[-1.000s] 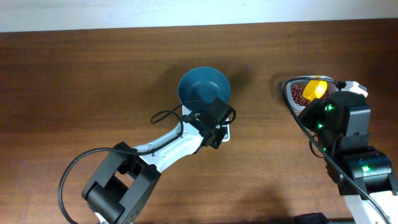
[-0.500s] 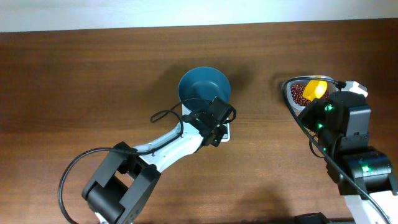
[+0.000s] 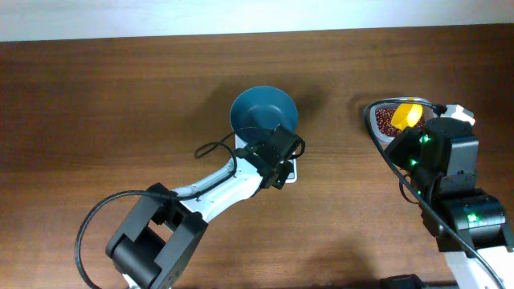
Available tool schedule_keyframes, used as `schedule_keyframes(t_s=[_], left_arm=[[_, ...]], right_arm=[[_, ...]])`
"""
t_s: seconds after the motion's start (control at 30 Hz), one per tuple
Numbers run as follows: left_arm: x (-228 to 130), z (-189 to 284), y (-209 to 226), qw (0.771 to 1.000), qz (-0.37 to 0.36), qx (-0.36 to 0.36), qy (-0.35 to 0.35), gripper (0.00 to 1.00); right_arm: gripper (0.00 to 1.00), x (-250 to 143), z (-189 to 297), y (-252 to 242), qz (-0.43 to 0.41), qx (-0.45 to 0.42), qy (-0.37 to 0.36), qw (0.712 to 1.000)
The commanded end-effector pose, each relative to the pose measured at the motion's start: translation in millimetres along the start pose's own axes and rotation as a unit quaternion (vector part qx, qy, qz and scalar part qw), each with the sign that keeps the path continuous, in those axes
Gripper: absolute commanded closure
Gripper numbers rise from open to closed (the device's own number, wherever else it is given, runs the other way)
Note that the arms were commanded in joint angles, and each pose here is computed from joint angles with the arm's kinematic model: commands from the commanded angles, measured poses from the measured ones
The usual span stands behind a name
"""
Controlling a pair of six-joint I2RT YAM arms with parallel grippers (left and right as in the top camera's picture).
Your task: Scoop item into bowl and weigh 50g on scale
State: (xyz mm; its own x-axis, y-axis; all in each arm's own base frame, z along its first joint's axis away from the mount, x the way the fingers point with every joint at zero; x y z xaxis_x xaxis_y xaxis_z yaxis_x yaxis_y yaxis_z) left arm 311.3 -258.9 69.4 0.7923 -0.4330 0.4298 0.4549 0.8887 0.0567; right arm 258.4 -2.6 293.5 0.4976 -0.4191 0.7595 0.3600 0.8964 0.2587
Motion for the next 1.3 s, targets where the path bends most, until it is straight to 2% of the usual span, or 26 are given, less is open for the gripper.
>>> schedule_keyframes(t_s=[0.0,0.3,0.6,1.27], left_arm=[[-5.2,-4.2,-1.1,1.000,-0.006,-0.004,0.011,1.00],[-16.3,-8.4,-0.7,1.000,0.002,-0.005,0.026,1.00],[-7.5,-9.5,-2.4,1.000,0.005,-0.009,0.001,1.00],[-19.3,-14.2,2.9,1.000,0.003,0.008,0.014,1.00]], right_arm=[[0.96,4.3,1.7,-0.4,0.002,0.001,-0.006,1.000],[0.96,4.3,1.7,-0.4,0.007,0.001,-0.006,1.000],[0.96,4.0,1.7,0.1,0.024,0.002,-0.005,1.000],[0.96,4.0,1.7,0.1,0.024,0.002,-0.005,1.000]])
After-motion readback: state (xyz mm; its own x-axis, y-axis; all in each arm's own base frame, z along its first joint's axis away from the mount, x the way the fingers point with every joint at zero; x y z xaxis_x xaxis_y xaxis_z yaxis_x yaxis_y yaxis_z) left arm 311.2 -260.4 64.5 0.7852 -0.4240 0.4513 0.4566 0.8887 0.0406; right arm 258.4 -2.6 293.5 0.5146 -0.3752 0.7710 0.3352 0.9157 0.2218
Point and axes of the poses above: each gripper's point midway between its finger pads, its own z axis back along the fingers, its own y axis along the line the jaws close on, x = y × z, the point moved 5 cm from there along z, back along the fingers, and after that the axes turned 4 degrees about z, right-handed, at the moved point
